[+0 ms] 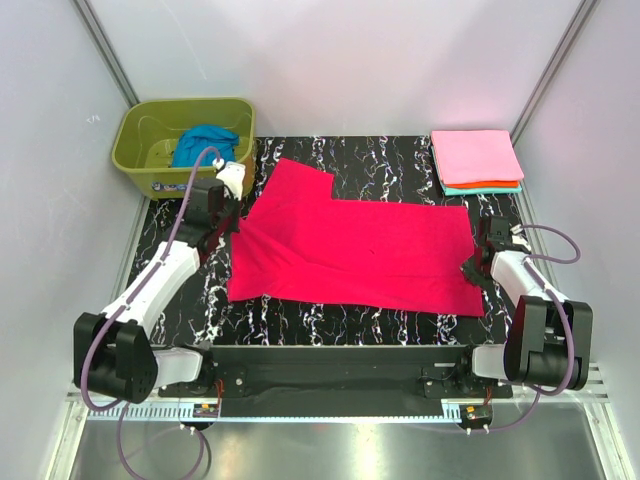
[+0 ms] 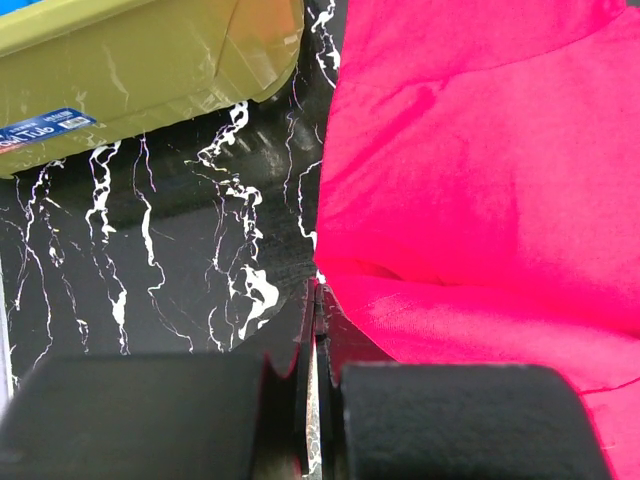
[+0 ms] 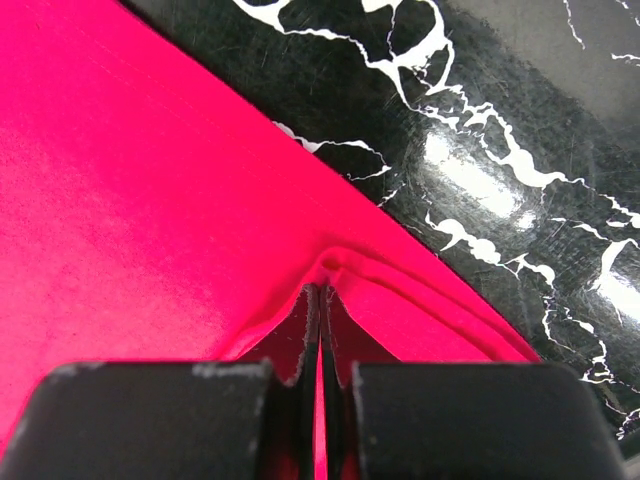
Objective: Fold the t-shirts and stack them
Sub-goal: Fold the tshirt
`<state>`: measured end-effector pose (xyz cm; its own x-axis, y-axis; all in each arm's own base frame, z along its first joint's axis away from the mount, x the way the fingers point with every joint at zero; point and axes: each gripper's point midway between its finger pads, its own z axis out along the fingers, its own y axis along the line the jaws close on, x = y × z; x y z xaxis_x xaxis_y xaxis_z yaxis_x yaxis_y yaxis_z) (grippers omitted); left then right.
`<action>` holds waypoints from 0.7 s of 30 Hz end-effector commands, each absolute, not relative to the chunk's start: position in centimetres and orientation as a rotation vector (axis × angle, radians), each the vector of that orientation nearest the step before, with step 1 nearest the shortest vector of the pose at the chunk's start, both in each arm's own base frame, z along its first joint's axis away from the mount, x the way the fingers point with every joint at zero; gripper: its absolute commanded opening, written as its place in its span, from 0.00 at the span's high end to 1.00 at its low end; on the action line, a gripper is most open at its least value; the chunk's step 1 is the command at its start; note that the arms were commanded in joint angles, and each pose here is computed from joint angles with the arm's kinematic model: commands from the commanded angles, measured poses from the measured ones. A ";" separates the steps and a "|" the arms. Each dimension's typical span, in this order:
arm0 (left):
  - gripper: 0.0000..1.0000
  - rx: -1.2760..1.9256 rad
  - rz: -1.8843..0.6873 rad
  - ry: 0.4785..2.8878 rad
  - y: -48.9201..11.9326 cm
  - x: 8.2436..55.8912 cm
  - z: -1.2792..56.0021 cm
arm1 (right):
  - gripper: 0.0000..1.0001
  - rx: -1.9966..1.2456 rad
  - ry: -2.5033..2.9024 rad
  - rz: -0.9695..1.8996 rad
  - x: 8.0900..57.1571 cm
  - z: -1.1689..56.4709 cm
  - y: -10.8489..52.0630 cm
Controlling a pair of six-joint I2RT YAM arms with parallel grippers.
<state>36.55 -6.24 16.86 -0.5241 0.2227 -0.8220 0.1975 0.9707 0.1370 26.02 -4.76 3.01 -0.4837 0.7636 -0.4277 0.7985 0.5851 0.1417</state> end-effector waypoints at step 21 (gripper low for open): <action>1.00 0.288 0.168 2.233 -4.2 36.1 15.3 | 1.00 1.331 2.239 -0.170 27.4 3.5 -6.9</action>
<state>35.15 -5.00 14.44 -0.6262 0.2525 -0.7377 0.1818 0.9673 0.1768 26.43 -5.40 2.50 -0.4403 0.7878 -0.4306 0.8274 0.5423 0.1461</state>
